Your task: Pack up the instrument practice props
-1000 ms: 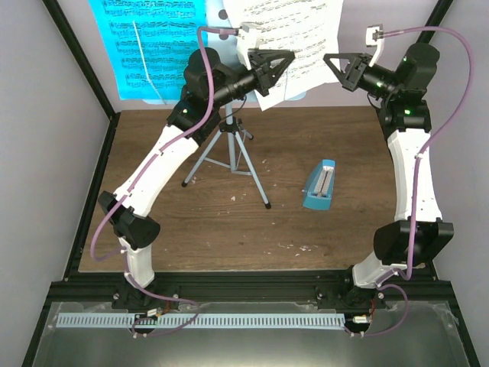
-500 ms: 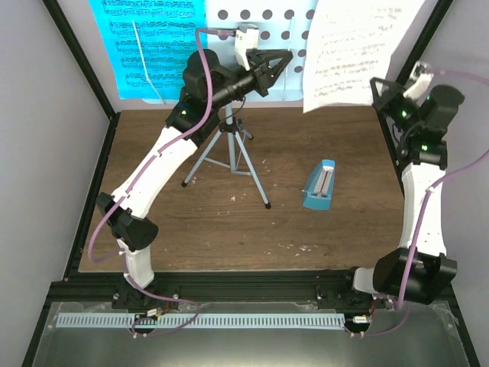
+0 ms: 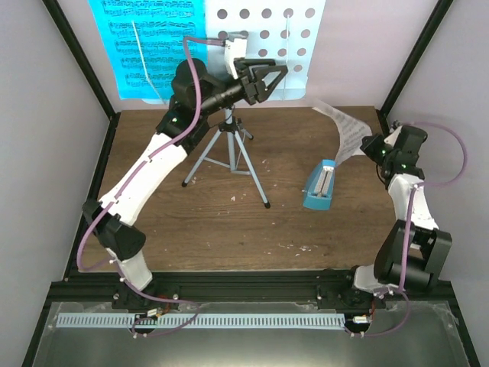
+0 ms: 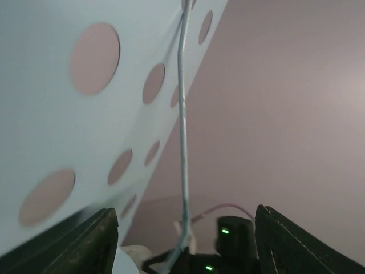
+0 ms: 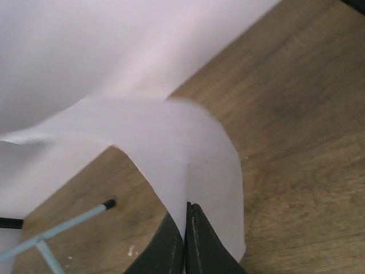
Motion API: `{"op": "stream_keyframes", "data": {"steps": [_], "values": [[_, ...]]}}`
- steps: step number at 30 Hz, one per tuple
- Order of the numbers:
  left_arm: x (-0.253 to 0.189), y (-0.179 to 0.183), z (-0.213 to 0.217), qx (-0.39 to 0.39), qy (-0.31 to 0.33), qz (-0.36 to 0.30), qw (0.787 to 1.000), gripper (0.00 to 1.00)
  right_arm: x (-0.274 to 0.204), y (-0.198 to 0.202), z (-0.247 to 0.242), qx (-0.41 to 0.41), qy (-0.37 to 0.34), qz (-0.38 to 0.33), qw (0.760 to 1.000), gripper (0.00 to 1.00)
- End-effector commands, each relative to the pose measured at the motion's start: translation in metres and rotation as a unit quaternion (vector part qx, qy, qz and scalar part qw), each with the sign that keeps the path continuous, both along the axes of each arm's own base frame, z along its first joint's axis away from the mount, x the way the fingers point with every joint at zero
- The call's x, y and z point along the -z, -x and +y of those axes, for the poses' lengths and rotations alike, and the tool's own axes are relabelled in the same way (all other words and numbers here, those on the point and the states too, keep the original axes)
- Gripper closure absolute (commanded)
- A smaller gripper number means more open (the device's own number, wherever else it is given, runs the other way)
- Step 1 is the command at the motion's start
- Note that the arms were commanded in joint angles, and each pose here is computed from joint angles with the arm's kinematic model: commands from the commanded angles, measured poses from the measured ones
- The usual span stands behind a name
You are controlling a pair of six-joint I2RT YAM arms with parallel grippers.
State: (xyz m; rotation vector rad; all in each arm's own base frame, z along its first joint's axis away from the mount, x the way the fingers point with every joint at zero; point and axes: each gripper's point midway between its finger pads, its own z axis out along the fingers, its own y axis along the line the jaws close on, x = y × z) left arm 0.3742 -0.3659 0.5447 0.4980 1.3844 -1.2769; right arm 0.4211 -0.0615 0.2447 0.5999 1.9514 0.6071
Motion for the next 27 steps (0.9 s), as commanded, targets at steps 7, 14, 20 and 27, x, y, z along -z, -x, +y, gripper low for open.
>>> {"op": "stream_keyframes", "data": {"steps": [7,14,20,27], "values": [[-0.013,0.076,0.069,0.073,0.040,-0.021,0.996,0.24,0.112,-0.008,-0.015,0.009,0.008,0.119,0.993,0.99],[0.006,0.103,0.105,0.021,0.001,-0.013,1.000,0.23,0.156,0.006,-0.023,0.036,0.017,0.170,0.985,0.99],[0.029,0.113,0.143,-0.031,-0.020,0.005,0.999,0.17,0.171,0.026,-0.035,0.071,0.052,0.194,0.977,0.65],[0.049,0.105,0.211,-0.057,-0.001,0.069,0.996,0.16,0.078,0.025,-0.045,0.100,0.097,0.100,0.985,0.08]]}}
